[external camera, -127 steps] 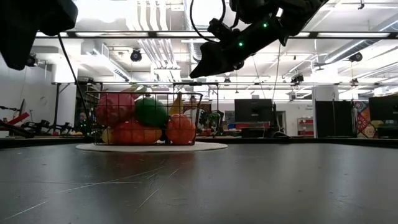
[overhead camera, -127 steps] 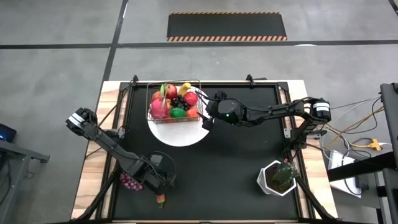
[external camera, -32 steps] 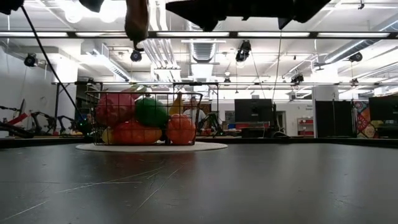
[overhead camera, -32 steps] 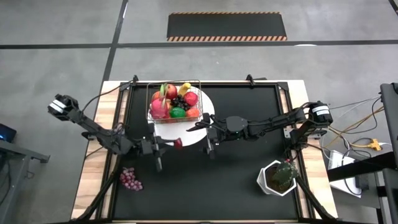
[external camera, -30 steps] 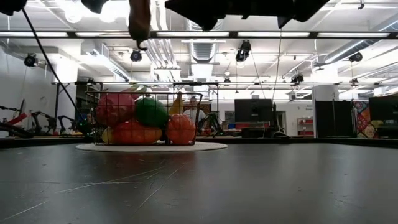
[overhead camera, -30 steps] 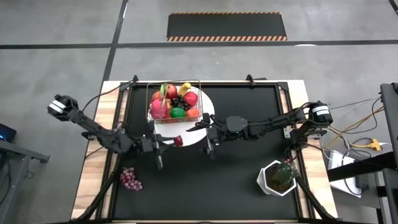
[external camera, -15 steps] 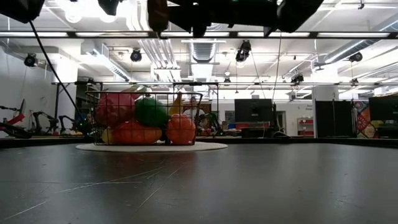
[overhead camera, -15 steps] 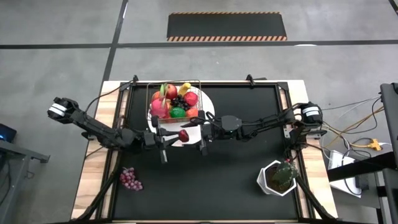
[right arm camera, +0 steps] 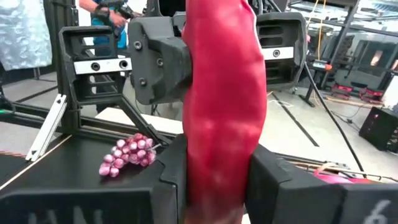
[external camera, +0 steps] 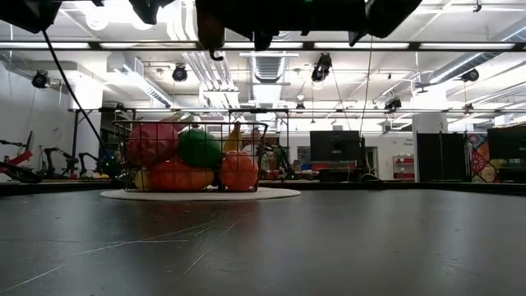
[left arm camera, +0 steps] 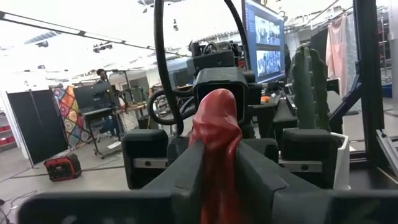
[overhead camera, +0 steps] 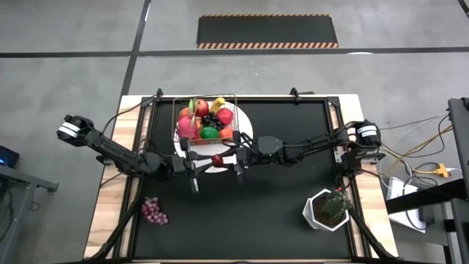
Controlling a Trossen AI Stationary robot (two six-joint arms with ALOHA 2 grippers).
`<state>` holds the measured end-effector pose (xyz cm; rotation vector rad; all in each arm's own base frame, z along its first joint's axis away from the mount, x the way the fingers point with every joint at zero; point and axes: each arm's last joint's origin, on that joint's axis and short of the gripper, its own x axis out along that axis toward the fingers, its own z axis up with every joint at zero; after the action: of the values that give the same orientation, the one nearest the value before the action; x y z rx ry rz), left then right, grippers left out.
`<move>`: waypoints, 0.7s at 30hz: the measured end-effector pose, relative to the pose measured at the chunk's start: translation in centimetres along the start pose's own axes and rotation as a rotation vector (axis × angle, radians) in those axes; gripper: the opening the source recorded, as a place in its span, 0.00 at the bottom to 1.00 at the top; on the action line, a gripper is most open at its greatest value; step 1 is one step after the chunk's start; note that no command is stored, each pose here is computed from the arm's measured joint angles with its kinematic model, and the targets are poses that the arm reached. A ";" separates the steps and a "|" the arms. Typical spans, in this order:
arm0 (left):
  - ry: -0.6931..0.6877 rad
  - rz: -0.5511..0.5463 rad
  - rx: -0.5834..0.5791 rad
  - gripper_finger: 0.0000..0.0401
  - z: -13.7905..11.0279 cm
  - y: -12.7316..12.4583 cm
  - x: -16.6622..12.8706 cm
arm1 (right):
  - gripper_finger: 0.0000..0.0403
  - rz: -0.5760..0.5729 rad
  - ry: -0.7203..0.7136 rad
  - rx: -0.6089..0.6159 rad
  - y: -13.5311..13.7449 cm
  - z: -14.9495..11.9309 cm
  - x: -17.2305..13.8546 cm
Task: Build produce basket
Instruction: Put the red chili pepper into the wire basket
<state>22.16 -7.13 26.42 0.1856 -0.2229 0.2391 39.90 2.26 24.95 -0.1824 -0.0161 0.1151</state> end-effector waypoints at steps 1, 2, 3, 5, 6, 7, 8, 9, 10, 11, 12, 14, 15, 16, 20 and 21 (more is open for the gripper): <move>-0.001 0.000 -0.001 0.16 0.0 0.0 0.0 | 0.23 0.000 0.003 0.000 0.0 0.0 0.0; -0.001 0.002 -0.001 0.19 0.1 0.0 0.0 | 0.23 -0.002 0.008 -0.002 0.0 0.0 0.0; -0.001 0.003 -0.001 0.23 0.1 0.1 0.0 | 0.23 -0.002 0.013 -0.005 0.0 0.1 0.0; 0.010 -0.001 0.015 0.31 0.0 0.1 -0.1 | 0.23 0.000 0.032 -0.012 0.0 0.0 0.0; 0.018 -0.004 0.033 0.35 0.0 0.1 -0.1 | 0.23 -0.004 0.048 -0.013 -0.1 0.0 0.0; 0.027 -0.006 0.047 0.39 0.1 0.2 -0.2 | 0.23 -0.010 0.065 -0.012 -0.1 0.1 0.1; 0.035 -0.007 0.055 0.43 0.1 0.3 -0.3 | 0.23 -0.021 0.085 -0.012 -0.3 0.2 0.2; 0.048 -0.005 0.070 0.47 0.1 0.4 -0.4 | 0.23 -0.033 0.107 -0.015 -0.4 0.4 0.3; 0.060 0.007 0.089 0.50 0.2 0.5 -0.5 | 0.23 -0.051 0.132 -0.018 -0.7 0.7 0.5; 0.068 0.015 0.108 0.52 0.4 0.8 -0.7 | 0.24 -0.072 0.159 -0.023 -0.9 0.9 0.6; 0.077 0.027 0.125 0.55 0.7 1.0 -0.9 | 0.25 -0.095 0.199 -0.028 -1.2 1.0 0.7; 0.097 0.028 0.158 0.58 1.1 1.6 -1.5 | 0.25 -0.137 0.268 -0.042 -1.9 1.1 0.8; 0.110 0.024 0.170 0.58 1.2 1.8 -1.7 | 0.25 -0.155 0.302 -0.048 -2.2 1.1 0.7; 0.125 0.020 0.183 0.59 1.4 2.1 -2.0 | 0.25 -0.172 0.329 -0.054 -2.5 1.2 0.7; 0.169 0.038 0.215 0.59 2.2 3.4 -3.5 | 0.26 -0.231 0.395 -0.070 -4.3 1.4 0.6; 0.182 0.058 0.222 0.59 2.3 3.8 -3.8 | 0.26 -0.246 0.409 -0.068 -4.9 1.3 0.5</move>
<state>17.15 -4.82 28.30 0.3761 -0.0205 0.3364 40.92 -2.23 27.08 -0.2678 0.3642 -0.1700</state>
